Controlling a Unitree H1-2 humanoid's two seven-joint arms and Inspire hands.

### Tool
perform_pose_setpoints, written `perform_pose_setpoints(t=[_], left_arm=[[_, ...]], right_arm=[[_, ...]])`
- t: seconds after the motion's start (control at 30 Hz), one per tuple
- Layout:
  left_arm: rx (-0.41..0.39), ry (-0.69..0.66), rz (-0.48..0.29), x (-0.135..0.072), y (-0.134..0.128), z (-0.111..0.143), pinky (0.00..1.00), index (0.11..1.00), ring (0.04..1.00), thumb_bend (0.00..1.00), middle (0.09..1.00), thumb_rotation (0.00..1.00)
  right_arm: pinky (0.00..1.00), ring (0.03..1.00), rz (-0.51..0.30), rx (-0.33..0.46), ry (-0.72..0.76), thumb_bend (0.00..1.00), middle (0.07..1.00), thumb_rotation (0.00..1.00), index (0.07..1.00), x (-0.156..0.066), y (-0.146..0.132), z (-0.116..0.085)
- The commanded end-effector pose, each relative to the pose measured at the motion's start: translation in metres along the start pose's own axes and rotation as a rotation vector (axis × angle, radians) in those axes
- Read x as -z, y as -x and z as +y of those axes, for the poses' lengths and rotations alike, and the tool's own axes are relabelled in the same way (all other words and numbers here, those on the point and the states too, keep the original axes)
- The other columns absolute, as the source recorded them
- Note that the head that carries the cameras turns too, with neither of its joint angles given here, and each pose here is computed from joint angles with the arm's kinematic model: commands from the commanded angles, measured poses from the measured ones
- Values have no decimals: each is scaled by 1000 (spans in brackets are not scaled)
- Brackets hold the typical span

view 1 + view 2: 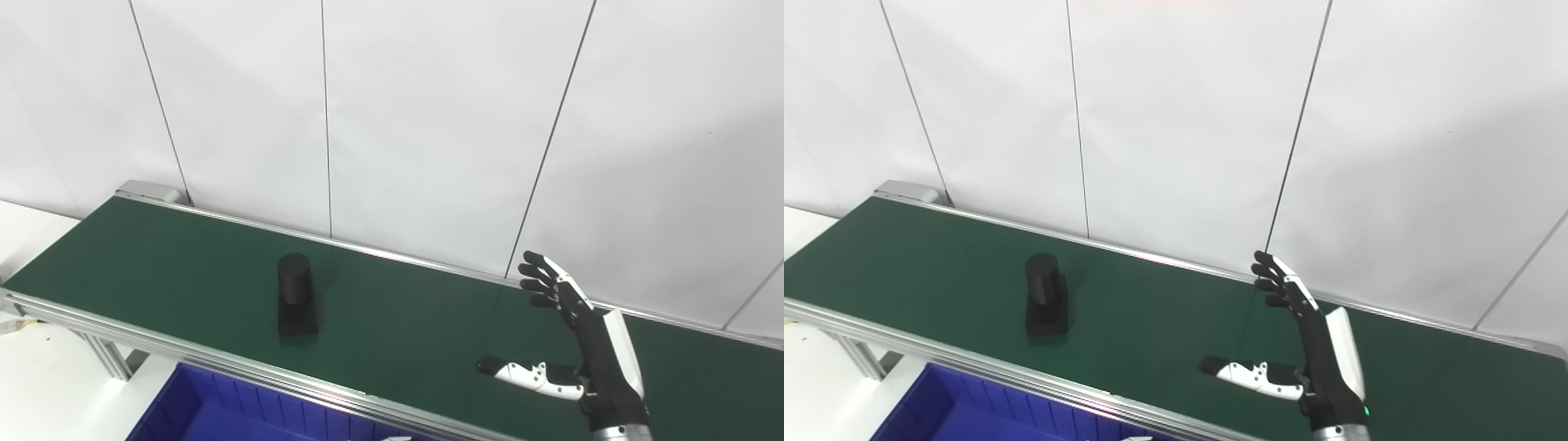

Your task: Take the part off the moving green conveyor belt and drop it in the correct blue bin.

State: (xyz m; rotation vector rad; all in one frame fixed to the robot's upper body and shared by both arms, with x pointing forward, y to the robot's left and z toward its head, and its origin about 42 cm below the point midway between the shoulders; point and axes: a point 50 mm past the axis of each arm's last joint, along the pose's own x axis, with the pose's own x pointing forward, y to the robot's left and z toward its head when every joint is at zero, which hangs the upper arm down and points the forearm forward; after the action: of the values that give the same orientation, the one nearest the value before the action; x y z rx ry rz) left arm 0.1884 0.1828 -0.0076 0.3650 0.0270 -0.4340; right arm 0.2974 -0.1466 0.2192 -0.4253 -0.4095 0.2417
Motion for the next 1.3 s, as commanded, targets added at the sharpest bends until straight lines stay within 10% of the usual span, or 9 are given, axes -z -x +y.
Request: perform_pose_setpoints(t=[0.0, 1.27], left_arm=[[-18, -6, -62, -7, -1, 7, 715, 843, 826, 947, 870, 252], [-47, 29, -107, -25, 35, 19, 748, 857, 857, 955, 880, 269]], right_arm=[[735, 779, -35, 17, -2, 833, 823, 309, 866, -12, -16, 0], [682, 766, 103, -176, -6, 873, 818, 361, 859, 5, -120, 55]])
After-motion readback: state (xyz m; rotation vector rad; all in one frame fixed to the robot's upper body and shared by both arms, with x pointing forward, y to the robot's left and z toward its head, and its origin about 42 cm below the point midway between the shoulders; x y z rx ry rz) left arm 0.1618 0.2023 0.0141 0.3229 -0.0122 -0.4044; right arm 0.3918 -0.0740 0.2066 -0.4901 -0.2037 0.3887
